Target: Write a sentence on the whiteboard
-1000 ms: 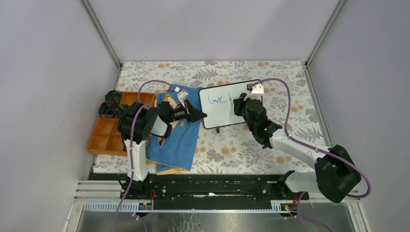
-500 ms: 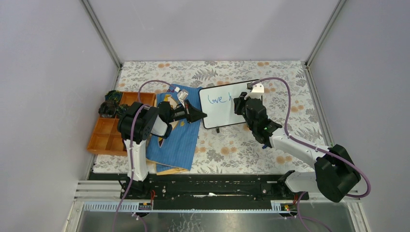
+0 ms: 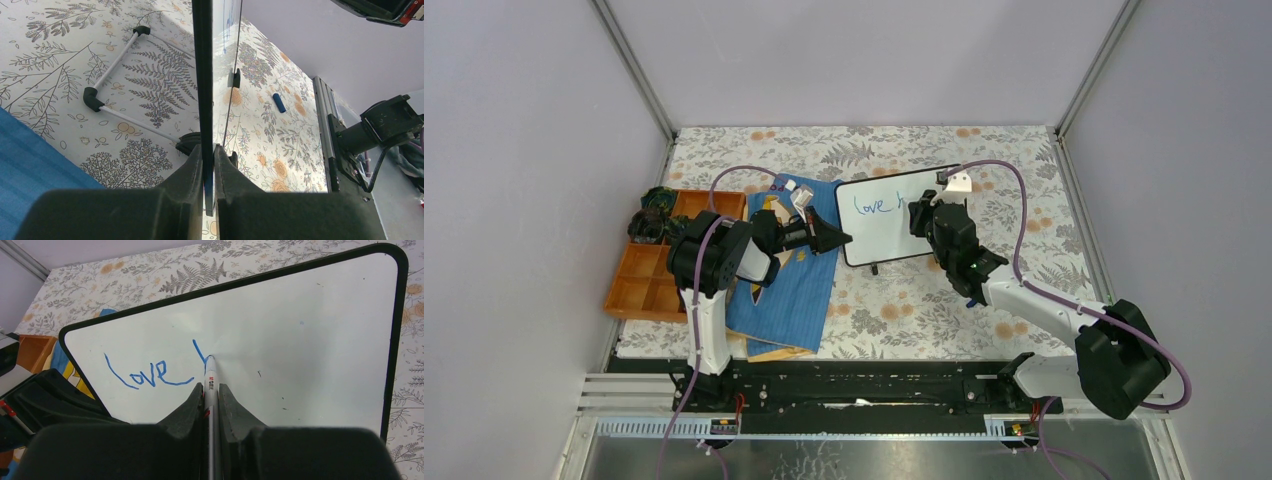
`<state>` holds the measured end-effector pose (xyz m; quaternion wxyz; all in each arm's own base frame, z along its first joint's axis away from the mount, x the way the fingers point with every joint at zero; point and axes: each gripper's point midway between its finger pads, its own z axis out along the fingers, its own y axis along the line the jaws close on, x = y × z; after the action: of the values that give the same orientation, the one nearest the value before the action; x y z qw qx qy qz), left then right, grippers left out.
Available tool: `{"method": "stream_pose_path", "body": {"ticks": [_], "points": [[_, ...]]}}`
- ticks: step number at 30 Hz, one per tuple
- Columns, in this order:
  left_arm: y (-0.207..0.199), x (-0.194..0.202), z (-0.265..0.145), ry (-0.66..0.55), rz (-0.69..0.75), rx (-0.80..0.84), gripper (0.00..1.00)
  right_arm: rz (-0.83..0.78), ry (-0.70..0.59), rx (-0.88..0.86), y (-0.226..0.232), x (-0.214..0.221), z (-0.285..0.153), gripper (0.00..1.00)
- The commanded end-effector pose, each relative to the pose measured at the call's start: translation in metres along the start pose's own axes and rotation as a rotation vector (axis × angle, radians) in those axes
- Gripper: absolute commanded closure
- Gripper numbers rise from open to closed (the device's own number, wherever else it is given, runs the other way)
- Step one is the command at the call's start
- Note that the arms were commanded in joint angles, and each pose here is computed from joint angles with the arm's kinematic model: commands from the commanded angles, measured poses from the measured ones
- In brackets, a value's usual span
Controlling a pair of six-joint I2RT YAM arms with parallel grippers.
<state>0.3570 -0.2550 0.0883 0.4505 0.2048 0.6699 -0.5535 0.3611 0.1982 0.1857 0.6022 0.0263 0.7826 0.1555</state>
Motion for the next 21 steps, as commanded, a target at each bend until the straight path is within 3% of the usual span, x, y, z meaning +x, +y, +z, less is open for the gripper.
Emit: {"method": "stream_pose_path", "body": {"ticks": [1, 21], "points": [[0.026, 0.032, -0.013, 0.056, -0.059, -0.103, 1.0, 0.003, -0.045, 0.048, -0.011, -0.015, -0.002, 1.0], [0.026, 0.032, -0.013, 0.058, -0.062, -0.105, 1.0, -0.005, 0.027, 0.033, -0.015, 0.01, -0.006, 1.0]]}}
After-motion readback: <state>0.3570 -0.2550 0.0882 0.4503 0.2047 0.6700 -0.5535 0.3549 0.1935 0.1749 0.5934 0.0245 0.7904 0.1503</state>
